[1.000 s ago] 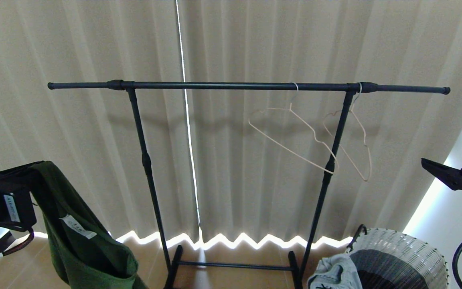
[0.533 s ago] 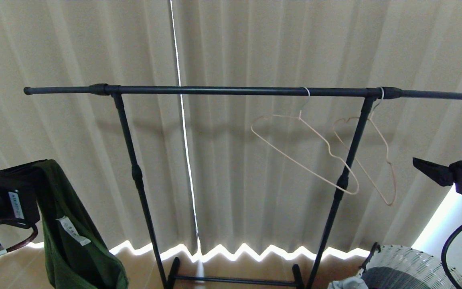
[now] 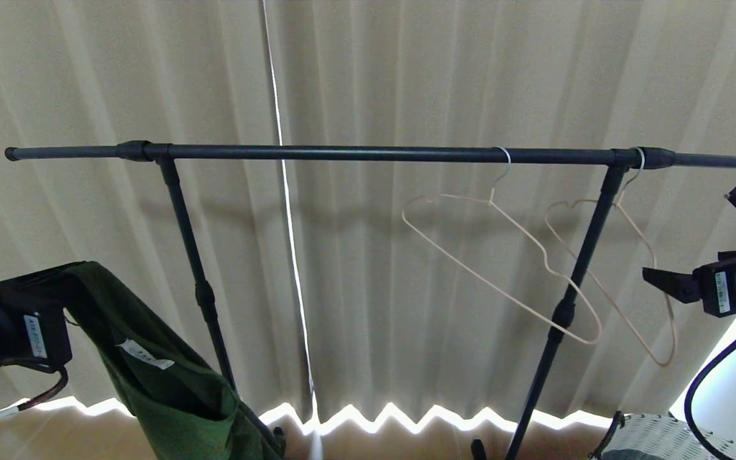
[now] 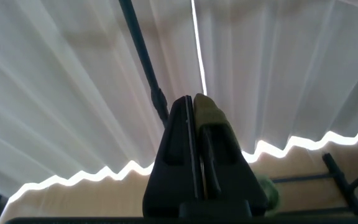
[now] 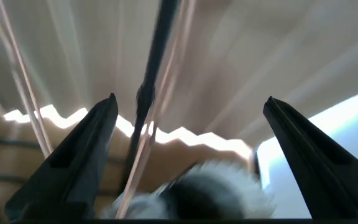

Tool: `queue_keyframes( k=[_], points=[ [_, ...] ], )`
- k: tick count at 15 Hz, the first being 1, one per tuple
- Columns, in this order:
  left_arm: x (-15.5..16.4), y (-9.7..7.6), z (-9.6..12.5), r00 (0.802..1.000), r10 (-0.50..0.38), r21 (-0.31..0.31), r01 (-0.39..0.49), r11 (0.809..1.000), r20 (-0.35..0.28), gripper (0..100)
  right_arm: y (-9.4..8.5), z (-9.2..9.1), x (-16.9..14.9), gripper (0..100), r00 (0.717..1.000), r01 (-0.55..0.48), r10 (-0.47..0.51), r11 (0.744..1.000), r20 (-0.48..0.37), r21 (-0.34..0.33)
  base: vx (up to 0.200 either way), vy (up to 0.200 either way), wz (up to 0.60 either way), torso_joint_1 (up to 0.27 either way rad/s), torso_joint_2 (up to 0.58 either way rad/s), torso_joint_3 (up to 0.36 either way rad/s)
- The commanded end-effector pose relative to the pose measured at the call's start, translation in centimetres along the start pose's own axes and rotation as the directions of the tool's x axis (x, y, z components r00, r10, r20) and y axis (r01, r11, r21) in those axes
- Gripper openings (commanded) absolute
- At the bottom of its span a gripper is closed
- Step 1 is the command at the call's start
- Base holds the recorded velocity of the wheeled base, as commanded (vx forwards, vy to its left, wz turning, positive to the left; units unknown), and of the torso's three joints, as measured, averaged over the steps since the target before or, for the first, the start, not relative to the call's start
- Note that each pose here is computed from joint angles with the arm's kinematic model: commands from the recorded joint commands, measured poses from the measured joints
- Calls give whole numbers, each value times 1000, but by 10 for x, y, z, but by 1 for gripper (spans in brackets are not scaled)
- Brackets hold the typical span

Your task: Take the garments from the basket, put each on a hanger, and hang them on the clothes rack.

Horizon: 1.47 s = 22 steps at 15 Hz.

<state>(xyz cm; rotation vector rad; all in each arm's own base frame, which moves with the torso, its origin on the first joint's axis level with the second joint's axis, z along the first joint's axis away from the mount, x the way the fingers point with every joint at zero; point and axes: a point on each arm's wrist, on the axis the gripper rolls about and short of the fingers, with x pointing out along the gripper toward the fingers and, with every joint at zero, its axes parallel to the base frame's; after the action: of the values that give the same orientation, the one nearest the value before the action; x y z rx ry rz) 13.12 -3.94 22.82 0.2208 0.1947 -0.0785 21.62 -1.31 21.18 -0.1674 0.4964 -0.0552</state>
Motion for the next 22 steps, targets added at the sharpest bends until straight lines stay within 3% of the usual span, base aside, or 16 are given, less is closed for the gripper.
queue_keyframes(
  k=[1, 6, 11, 19, 20, 22],
  points=[
    [-3, 1, 0, 1000, 1, -4, -1, 1000, 7, 0, 0, 1, 31, 100, 996, -2, 6, 999, -94, 46, 0, 0, 0, 0, 0, 0],
    [-9, 2, -3, 1000, 3, -9, -3, 1000, 18, 0, 5, 8, 65, 100, 990, 37, -13, 985, -140, 171, 0, 0, 0, 0, 0, 0],
    [-10, 2, -3, 1000, 2, -9, -2, 1000, 22, 0, 14, 11, 65, 100, 992, 9, 13, 985, -126, 170, 0, 0, 0, 0, 0, 0],
    [-10, 2, -4, 1000, 1, -8, -1, 1000, 17, 0, 13, 13, 64, 100, 993, 24, -4, 985, -118, 173, 0, 0, 0, 0, 0, 0],
    [-10, 2, -4, 1000, 2, -7, -1, 1000, 19, 0, 13, 13, 64, 0, 993, 24, -4, 985, -118, 173, 0, 0, 0, 0, 0, 0],
    [-10, 2, -5, 1000, 1, -8, -1, 1000, 17, 0, 13, 12, 65, 0, 993, 24, -3, 985, -121, 173, 0, 0, 0, 0, 0, 0]
  ],
)
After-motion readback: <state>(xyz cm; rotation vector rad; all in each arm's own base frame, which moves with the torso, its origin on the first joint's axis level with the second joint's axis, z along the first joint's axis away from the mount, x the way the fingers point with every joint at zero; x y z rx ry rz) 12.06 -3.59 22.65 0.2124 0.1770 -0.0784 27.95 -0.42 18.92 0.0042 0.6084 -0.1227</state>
